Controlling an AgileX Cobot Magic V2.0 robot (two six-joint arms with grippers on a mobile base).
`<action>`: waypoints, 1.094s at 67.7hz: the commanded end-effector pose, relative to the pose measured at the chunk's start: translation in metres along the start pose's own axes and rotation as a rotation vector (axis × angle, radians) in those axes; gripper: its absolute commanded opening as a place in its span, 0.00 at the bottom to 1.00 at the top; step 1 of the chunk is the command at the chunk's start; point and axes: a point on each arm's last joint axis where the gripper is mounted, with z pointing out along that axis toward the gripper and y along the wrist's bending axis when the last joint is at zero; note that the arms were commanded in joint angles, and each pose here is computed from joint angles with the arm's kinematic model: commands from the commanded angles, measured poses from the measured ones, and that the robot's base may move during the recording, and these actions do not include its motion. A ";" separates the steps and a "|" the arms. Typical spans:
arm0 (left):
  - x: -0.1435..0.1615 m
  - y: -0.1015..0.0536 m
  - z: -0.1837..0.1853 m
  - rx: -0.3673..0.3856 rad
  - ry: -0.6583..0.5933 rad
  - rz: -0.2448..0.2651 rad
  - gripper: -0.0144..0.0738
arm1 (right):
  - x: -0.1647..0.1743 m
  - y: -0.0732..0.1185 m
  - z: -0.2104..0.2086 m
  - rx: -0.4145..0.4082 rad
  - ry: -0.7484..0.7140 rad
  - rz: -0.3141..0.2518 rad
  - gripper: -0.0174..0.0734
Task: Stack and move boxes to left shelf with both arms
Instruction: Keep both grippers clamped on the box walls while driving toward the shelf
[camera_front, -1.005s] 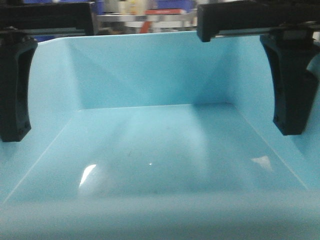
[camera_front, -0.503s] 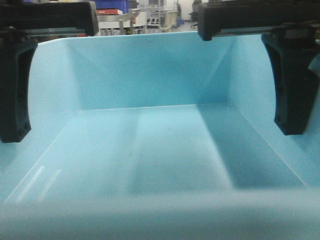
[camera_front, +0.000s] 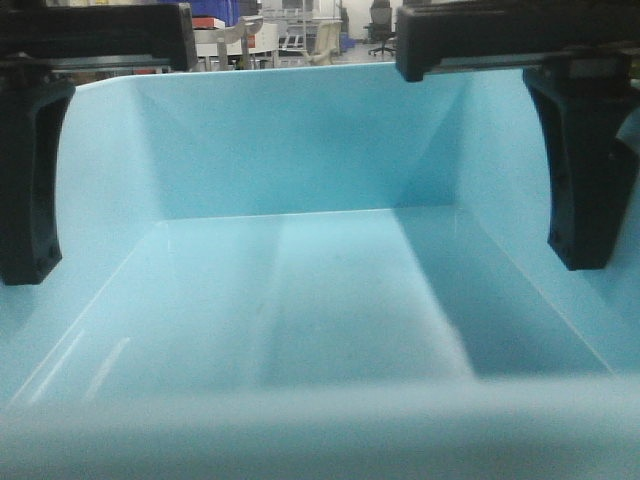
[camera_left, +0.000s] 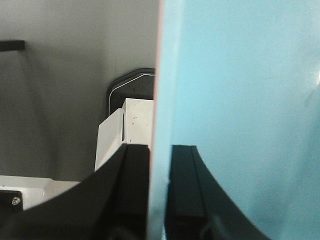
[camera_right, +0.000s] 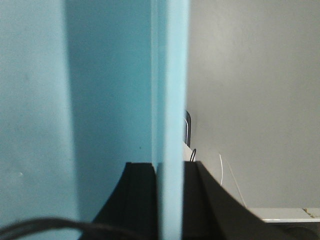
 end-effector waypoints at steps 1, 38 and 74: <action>0.009 0.003 -0.019 0.008 0.027 -0.011 0.16 | 0.000 -0.003 -0.018 -0.023 -0.033 0.001 0.25; 0.009 0.003 -0.019 0.010 0.029 -0.011 0.16 | 0.000 -0.003 -0.018 -0.023 -0.033 0.001 0.25; 0.009 0.003 -0.019 0.010 0.029 -0.011 0.16 | 0.000 -0.003 -0.018 -0.022 -0.033 0.001 0.25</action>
